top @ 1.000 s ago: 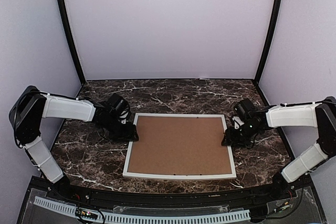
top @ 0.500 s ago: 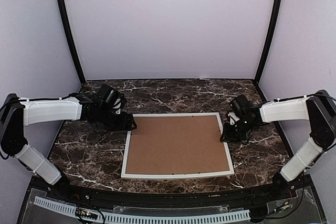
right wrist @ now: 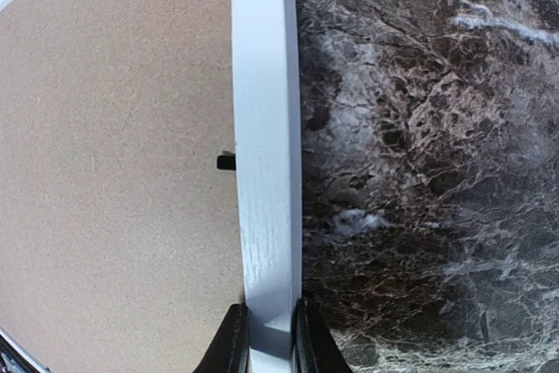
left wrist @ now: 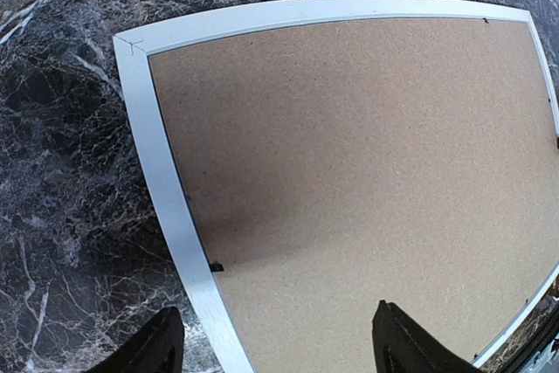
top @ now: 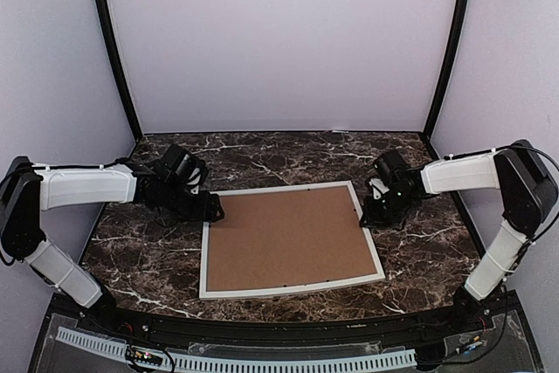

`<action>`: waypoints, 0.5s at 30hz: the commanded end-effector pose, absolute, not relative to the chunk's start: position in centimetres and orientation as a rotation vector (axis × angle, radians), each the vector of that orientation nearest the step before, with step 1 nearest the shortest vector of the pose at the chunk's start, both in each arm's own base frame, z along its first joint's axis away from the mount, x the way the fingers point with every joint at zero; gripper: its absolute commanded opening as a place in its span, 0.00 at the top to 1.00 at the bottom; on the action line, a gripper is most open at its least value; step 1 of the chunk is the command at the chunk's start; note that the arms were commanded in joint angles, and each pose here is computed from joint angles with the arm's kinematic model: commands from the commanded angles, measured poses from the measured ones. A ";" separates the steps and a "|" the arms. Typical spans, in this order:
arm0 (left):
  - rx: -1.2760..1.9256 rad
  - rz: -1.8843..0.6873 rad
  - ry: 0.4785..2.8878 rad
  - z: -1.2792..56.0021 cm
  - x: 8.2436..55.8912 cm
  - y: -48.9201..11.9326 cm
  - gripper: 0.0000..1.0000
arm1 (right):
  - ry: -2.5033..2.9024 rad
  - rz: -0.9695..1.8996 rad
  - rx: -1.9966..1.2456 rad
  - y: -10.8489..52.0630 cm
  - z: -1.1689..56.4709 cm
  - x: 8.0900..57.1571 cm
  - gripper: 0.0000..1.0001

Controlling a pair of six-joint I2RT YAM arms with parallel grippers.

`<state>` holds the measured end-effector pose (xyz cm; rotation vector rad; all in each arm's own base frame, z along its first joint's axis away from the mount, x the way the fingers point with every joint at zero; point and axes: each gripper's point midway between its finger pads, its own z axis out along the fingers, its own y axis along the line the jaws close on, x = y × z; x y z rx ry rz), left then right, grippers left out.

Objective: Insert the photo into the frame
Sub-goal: Position the photo frame at the center of the board.

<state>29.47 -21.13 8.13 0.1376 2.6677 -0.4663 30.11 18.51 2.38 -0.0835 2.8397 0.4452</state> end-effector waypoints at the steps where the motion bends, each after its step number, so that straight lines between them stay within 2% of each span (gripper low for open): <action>1: 0.188 -0.464 2.637 8.9 29.1 -21.0 0.23 | 2.915 0.325 -0.070 17.1 0.2 29.5 0.92; 4: 0.301 -0.514 2.562 10.2 29.1 -22.7 0.25 | 2.916 0.330 -0.063 17.3 0.4 30.1 1.00; 10: 0.653 -0.655 2.357 13.6 26.5 -29.8 0.25 | 2.889 0.439 -0.063 19.1 2.1 31.9 1.00; 15: 0.919 -0.658 2.201 14.5 24.2 -34.9 0.23 | 2.875 0.538 -0.072 20.4 4.5 32.5 1.00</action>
